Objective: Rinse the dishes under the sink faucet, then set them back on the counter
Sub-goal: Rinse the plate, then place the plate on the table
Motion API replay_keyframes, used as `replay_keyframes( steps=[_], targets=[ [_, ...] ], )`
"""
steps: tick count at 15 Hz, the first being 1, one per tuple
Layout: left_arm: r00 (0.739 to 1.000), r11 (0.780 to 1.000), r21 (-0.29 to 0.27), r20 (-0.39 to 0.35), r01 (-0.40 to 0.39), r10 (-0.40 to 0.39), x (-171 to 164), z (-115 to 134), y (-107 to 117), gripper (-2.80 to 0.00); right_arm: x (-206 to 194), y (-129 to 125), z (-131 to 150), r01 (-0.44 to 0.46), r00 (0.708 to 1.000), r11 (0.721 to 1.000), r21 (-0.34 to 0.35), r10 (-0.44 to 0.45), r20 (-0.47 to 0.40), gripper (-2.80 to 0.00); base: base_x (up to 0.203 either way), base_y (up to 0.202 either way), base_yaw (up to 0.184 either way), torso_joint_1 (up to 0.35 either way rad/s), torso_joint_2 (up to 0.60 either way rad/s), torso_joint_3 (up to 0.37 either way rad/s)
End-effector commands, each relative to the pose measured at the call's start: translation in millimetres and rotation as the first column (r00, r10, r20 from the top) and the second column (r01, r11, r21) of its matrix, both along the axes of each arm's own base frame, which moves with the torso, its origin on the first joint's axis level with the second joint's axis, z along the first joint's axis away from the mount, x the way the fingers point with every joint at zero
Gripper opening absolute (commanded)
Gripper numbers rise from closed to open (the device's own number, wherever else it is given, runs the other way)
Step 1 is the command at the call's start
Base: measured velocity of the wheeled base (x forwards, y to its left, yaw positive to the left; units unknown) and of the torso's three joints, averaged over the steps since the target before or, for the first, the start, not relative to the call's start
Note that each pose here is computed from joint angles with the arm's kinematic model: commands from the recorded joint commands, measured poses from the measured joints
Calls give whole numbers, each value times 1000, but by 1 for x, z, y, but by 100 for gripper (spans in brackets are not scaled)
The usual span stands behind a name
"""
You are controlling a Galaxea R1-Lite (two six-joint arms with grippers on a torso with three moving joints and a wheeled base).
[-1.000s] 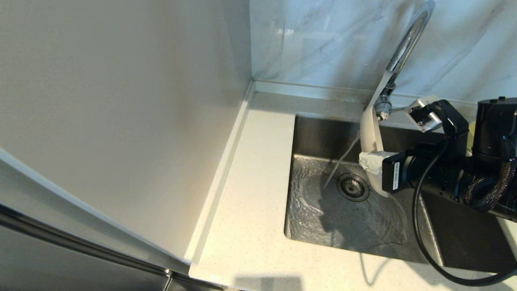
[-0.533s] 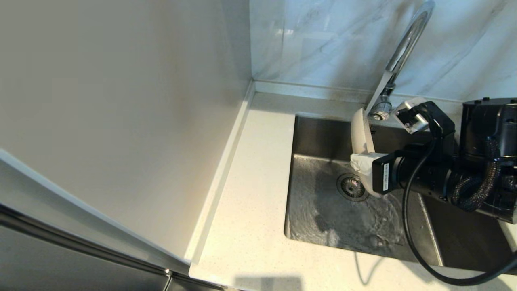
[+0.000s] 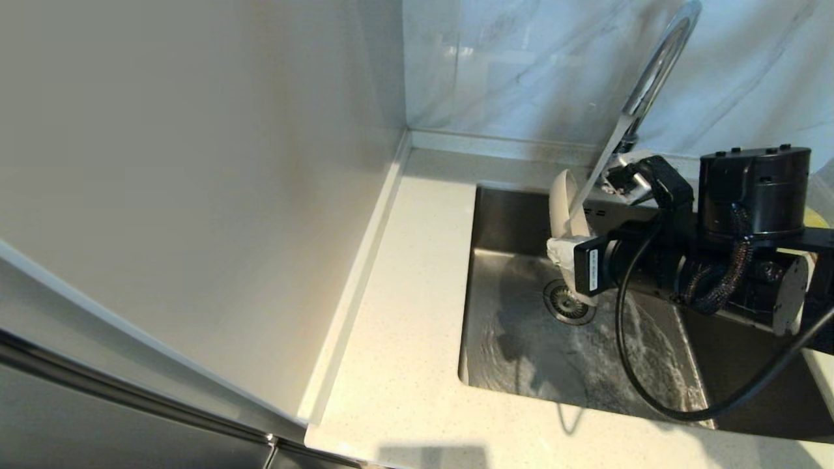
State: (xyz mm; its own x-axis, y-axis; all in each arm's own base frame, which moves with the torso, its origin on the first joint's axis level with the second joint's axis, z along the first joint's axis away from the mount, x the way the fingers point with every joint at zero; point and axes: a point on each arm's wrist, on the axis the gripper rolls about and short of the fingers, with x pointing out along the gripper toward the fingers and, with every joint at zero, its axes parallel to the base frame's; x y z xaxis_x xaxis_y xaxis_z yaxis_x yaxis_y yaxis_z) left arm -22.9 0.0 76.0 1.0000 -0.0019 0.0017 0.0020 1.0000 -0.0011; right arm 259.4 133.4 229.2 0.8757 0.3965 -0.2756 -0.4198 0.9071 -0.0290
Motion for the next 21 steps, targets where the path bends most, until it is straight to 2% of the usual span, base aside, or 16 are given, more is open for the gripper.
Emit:
replay_keyframes(
  steps=[1, 4, 7, 10, 12, 15, 16, 18, 19, 20, 21],
  targets=[
    [1000, 1000, 0, 0, 0, 0, 0, 0, 0, -280, 2, 1, -4, 1, 1000, 1000, -7, -2, -12, -280, 0, 0, 0, 0, 0, 0],
    [1000, 1000, 0, 0, 0, 0, 0, 0, 0, -280, -20, -11, -2, 27, 1000, 1000, -16, -27, -1, -280, 0, 0, 0, 0, 0, 0],
    [1000, 1000, 0, -1, 0, 0, 0, 0, 0, -280, -58, -33, -4, 49, 998, 998, -33, -50, -27, -280, 0, 0, 0, 0, 0, 0],
    [1000, 1000, 0, 0, 0, 0, 0, 0, 0, -280, -82, -63, -1, 134, 991, 991, -18, -134, -13, -280, 0, 0, 0, 0, 0, 0],
    [1000, 1000, 0, 0, 0, 0, 0, 0, 0, -280, -89, -72, 19, 165, 984, 986, 35, -167, 57, -280, 0, 0, 0, 0, 0, 0],
    [1000, 1000, 0, 0, 0, 0, 0, 0, 0, -280, -93, -79, 49, 219, 966, 952, 212, -242, 91, -280, 0, 0, 0, 0, 0, 0],
    [1000, 1000, 0, 0, 0, 0, 0, 0, 0, -280, -95, -82, 46, 244, 961, 945, 218, -266, 75, -280, 0, 0, 0, 0, 0, 0],
    [1000, 1000, 0, 0, 0, 0, 0, 0, 0, -280, -96, -83, 9, 272, 962, 951, 146, -268, -50, -280, 0, 0, 0, 0, 0, 0],
    [1000, 1000, 0, 0, 0, 0, 0, 0, 0, -280, -97, -83, 0, 281, 959, 951, 129, -273, -79, -280, 0, 0, 0, 0, 0, 0],
    [1000, 1000, 0, 0, 0, 0, 0, 0, 0, -280, -97, -84, 4, 287, 958, 948, 139, -279, -71, -280, 0, 0, 0, 0, 0, 0],
    [1000, 1000, 0, 0, 0, 0, 0, 0, 0, -280, -98, -85, 20, 285, 958, 943, 170, -285, -29, -280, 0, 0, 0, 0, 0, 0]
  ],
)
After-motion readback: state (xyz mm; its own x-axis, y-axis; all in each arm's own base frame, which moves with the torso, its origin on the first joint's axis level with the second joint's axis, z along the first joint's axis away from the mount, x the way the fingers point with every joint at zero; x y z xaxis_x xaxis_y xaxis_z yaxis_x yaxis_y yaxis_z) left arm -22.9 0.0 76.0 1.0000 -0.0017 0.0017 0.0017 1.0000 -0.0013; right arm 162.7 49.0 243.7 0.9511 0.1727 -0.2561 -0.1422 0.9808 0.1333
